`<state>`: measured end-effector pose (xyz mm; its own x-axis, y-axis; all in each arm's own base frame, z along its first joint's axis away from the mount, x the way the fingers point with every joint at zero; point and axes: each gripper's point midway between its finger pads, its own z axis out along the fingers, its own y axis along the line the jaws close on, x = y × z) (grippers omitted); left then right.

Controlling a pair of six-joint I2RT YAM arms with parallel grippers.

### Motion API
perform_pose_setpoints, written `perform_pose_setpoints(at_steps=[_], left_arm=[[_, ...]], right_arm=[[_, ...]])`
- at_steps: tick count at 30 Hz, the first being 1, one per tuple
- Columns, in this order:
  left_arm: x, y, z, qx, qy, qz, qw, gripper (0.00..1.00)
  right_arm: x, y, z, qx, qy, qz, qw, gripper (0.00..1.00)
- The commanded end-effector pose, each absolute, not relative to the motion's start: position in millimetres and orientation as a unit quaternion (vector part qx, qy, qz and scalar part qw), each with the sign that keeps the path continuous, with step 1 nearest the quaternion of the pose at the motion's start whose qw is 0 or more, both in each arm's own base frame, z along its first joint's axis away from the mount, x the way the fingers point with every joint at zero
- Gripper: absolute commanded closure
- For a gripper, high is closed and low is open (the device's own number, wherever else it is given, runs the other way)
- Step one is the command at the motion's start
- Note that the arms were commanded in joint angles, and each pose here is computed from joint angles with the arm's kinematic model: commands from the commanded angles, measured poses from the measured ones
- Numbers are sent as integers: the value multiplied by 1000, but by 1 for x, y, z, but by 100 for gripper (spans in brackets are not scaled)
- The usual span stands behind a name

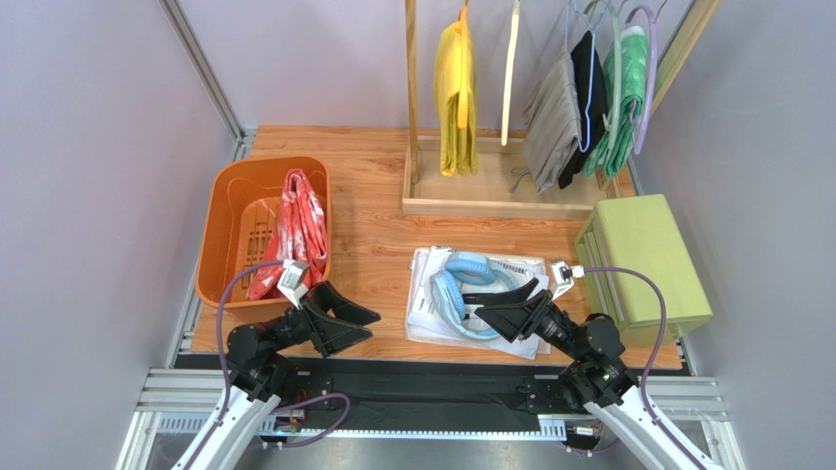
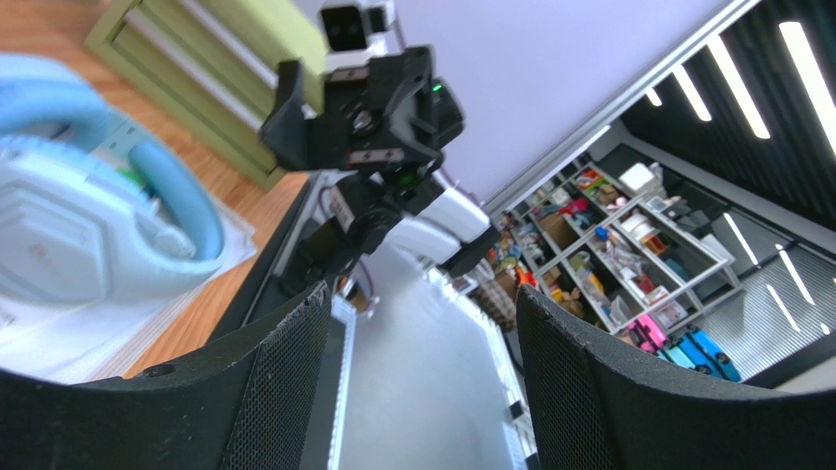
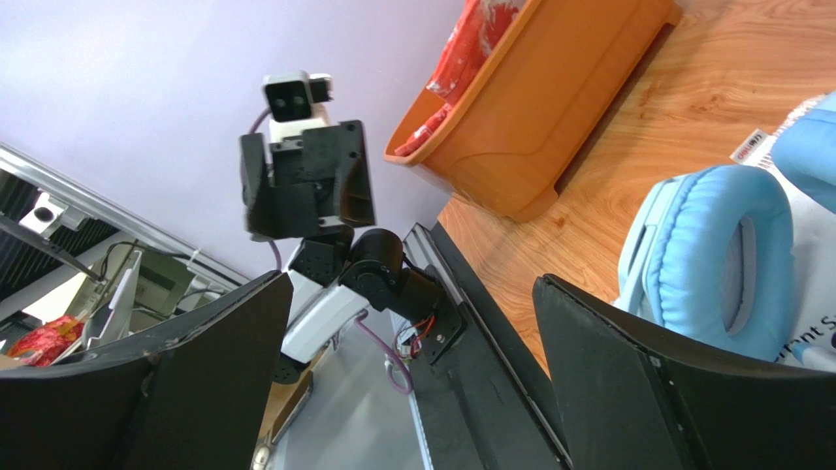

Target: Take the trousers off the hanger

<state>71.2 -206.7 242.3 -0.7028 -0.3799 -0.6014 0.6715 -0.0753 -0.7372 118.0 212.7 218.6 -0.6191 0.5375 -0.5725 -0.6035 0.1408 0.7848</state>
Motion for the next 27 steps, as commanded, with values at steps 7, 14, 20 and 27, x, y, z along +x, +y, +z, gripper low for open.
perform_pose_setpoints(at_steps=[7, 14, 20, 27], left_arm=[[64, -202, 230, 138, 523, -747, 386, 25], [66, -203, 225, 138, 533, -742, 383, 26], [69, -205, 218, 134, 546, -735, 379, 26], [70, -206, 213, 136, 555, -729, 377, 26]], right_arm=[[143, 205, 113, 38, 730, 550, 404, 0], [144, 203, 103, 47, 743, 538, 396, 0], [144, 203, 103, 47, 743, 537, 397, 0], [145, 203, 112, 42, 731, 545, 409, 0]])
